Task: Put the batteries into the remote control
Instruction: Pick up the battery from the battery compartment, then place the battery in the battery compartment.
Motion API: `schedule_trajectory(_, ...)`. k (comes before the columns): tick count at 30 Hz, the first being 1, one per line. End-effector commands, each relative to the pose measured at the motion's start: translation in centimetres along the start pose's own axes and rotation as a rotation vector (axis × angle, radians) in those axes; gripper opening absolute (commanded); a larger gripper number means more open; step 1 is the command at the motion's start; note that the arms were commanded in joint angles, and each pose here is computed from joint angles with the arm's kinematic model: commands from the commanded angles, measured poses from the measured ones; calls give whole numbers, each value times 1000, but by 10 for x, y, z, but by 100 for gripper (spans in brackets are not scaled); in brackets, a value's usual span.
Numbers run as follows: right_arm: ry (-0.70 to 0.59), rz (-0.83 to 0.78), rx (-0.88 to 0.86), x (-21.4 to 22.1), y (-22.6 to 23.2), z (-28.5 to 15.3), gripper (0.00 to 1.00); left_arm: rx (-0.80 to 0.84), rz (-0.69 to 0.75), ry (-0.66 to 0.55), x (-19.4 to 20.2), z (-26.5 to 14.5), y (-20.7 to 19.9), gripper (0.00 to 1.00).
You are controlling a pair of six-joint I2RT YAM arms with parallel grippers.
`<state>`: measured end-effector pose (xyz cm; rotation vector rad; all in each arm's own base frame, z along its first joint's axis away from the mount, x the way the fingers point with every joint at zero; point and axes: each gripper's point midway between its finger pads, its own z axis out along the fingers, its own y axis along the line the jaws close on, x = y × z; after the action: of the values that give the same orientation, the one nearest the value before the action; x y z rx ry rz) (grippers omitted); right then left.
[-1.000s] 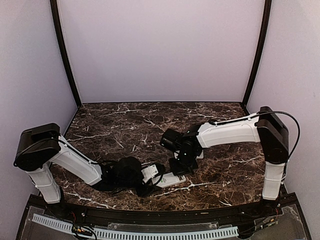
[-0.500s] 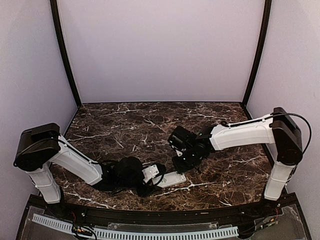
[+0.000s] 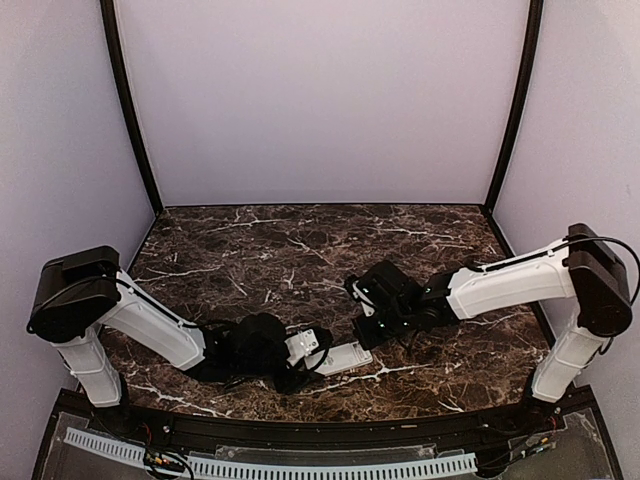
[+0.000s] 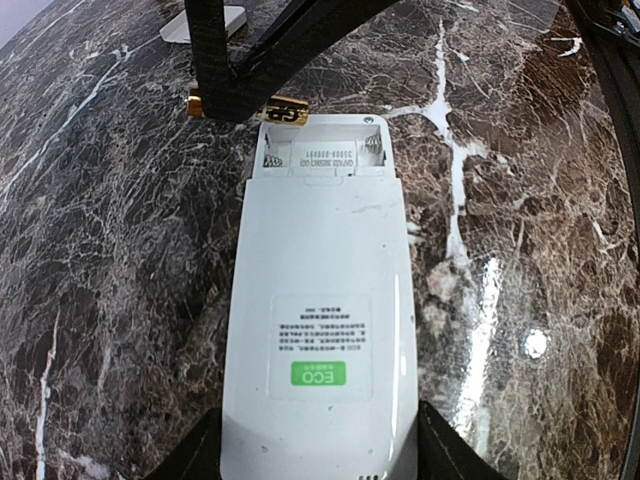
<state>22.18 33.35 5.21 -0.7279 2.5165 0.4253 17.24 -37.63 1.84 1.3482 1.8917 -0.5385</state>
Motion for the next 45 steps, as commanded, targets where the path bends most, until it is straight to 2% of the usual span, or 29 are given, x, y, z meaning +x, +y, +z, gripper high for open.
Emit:
schedule_trajectory(1, -49, 7, -20, -4, 5, 3, 0, -2, 26, 140, 37, 0, -3, 0)
schedule_trajectory(17, 24, 17, 18, 33, -5, 19, 0, -28, 23, 145, 37, -1, 2, 0)
schedule_trajectory(33, 65, -18, 92, 54, -19, 8, 0, -44, 23, 149, 38, -1, 4, 0)
schedule_trajectory(45, 184, -46, 206, 82, -41, 8, 0, -53, 25, 155, 39, -2, 6, 0)
